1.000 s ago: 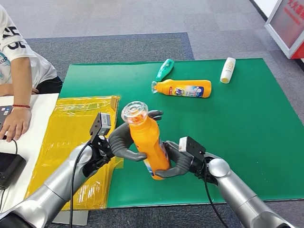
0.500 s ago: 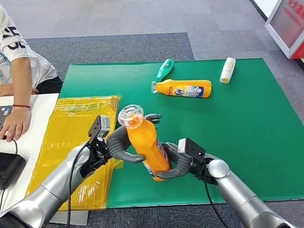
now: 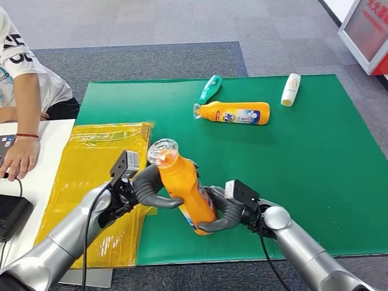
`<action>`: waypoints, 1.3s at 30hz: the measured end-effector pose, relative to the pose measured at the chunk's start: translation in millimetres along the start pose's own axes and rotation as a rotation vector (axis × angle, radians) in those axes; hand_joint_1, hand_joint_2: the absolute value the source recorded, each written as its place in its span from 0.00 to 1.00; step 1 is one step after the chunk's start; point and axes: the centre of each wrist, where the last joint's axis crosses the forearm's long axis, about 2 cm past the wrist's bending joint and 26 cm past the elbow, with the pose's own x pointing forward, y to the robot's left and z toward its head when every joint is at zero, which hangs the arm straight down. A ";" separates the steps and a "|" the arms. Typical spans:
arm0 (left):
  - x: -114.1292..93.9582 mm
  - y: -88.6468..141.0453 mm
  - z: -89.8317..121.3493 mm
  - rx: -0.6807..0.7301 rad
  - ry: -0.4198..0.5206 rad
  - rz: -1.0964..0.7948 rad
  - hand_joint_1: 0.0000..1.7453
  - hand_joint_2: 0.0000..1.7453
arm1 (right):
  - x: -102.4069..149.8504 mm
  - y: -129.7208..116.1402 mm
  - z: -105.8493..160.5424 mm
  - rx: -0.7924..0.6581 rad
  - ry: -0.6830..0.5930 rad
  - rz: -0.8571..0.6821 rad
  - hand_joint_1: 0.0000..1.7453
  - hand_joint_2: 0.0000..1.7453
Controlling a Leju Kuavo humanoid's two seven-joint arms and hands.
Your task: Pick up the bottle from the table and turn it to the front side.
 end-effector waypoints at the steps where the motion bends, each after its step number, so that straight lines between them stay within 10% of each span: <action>1: -0.1 0.1 0.3 0.000 0.000 0.000 1.00 1.00 | -0.1 0.1 -0.1 0.001 0.001 0.000 1.00 1.00; 30: -7.2 0.5 9.9 0.003 -0.007 0.020 1.00 1.00 | -2.3 -2.4 -1.2 -0.017 0.043 0.051 1.00 1.00; 34: -8.2 1.0 12.0 0.008 -0.007 0.025 1.00 1.00 | -2.2 -2.6 -1.2 -0.020 0.042 0.052 0.10 1.00; 39: -16.3 1.7 25.4 0.028 0.009 0.040 1.00 1.00 | -1.6 -5.6 0.2 -0.048 0.051 0.061 0.00 1.00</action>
